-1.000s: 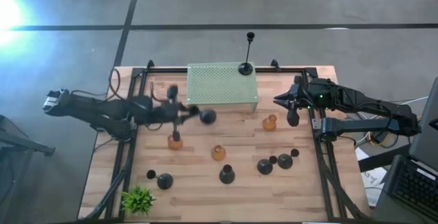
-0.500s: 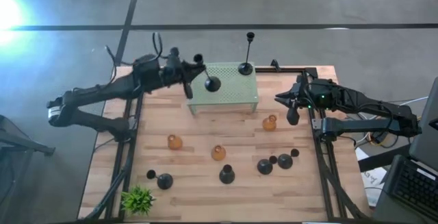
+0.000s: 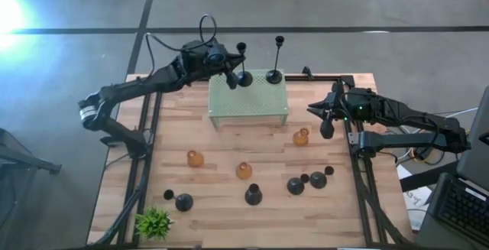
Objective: Pick & Place candle stick holders
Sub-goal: Align the large black candle holder with the other large black candle holder on the shelf
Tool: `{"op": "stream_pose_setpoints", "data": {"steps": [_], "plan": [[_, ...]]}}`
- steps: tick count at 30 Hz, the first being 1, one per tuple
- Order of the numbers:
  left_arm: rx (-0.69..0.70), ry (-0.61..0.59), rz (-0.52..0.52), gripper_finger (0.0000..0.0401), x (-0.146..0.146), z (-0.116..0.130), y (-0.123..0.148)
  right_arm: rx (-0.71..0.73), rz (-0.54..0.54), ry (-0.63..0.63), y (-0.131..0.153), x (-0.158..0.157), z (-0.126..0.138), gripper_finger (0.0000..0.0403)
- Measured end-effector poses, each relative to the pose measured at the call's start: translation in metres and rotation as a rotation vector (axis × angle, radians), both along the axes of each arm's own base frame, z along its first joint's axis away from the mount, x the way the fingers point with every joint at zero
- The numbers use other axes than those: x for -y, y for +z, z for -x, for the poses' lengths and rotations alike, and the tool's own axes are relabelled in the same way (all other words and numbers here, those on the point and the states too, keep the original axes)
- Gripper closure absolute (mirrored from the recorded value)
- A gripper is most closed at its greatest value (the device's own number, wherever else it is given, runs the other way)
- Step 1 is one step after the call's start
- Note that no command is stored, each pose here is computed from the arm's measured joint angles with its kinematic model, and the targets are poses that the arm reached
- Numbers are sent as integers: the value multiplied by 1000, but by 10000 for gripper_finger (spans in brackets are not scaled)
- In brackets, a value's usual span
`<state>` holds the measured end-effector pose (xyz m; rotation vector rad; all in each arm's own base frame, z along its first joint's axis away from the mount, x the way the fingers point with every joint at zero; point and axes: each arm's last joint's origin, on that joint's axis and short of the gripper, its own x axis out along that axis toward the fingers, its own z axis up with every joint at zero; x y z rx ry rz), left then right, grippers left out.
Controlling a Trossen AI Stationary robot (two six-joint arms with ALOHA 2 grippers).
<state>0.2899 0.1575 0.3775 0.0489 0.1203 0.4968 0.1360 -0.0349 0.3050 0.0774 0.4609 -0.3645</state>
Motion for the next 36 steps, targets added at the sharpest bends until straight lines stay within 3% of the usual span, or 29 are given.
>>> {"op": "stream_pose_setpoints", "data": {"steps": [14,36], "plan": [[-33,50,31,386,-30,-7,-13,-3,7,4,0,0,0,346],[2,20,69,386,-53,-15,-29,1,7,5,0,0,0,346]]}}
